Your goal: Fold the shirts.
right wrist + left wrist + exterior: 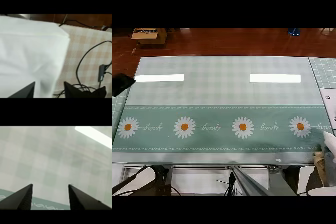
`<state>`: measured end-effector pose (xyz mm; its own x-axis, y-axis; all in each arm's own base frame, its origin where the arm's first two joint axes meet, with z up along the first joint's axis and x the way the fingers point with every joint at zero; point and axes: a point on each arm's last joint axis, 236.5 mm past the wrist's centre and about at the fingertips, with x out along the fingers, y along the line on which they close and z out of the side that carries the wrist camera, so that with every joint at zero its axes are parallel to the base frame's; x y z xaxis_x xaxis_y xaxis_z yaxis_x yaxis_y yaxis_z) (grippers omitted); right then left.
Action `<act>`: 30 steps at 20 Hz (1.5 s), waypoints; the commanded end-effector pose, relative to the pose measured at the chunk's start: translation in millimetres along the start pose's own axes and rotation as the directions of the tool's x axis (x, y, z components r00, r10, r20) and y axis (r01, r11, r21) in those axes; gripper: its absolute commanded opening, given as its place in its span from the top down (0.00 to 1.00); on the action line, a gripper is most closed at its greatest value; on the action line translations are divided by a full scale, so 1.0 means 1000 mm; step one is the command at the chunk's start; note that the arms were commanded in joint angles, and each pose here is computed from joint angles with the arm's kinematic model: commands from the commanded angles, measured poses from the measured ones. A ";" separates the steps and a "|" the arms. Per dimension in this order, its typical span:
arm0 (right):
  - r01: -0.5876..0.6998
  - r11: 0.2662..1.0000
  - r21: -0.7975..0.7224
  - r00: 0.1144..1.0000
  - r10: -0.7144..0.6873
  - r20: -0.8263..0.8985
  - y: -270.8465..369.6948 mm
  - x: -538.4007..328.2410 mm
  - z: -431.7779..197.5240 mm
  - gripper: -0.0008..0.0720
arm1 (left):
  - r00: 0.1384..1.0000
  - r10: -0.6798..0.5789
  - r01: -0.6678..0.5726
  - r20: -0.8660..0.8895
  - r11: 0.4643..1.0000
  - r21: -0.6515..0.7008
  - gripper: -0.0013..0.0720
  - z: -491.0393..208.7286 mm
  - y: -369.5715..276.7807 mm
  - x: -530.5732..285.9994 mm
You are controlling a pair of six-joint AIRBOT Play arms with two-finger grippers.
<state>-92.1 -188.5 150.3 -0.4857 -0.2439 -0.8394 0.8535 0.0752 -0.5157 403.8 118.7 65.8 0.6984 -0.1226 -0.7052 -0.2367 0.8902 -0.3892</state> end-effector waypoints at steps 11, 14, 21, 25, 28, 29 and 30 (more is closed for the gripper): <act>-0.375 0.676 -0.635 0.706 0.652 0.277 0.216 -0.134 0.103 0.33 | 0.991 -0.114 0.129 -0.069 0.952 0.278 0.00 -0.014 -0.080 0.019; -0.292 0.412 -0.863 0.642 0.753 0.142 0.314 -0.178 0.049 0.33 | 0.974 -0.052 0.137 -0.222 0.913 0.385 0.00 -0.066 -0.125 0.033; -0.072 -0.084 -0.994 0.563 0.819 -0.110 0.427 -0.238 -0.129 0.33 | 0.769 0.331 0.095 -0.547 0.787 0.609 0.00 -0.192 -0.137 -0.013; -0.057 -0.152 -0.987 0.606 0.780 -0.155 0.421 -0.232 -0.168 0.33 | 0.786 0.312 0.083 -0.533 0.801 0.593 0.00 -0.194 -0.149 -0.014; -0.165 -0.066 -0.984 0.623 0.766 -0.156 0.419 -0.227 -0.161 0.24 | 0.855 0.244 0.064 -0.458 0.826 0.560 0.00 -0.176 -0.165 -0.007; -0.197 -0.049 -0.979 0.623 0.765 -0.163 0.419 -0.227 -0.159 0.24 | 0.868 0.228 0.067 -0.442 0.827 0.559 0.00 -0.172 -0.169 -0.005; -0.212 -0.044 -0.976 0.621 0.765 -0.169 0.419 -0.226 -0.158 0.24 | 0.871 0.224 0.068 -0.437 0.826 0.559 0.00 -0.171 -0.170 -0.004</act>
<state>348.3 46.9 99.1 0.3368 0.0486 -0.9403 -0.1839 0.9828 -0.0150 315.1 -102.6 26.9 0.2011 -0.0881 -0.9756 0.2495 0.9677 -0.0360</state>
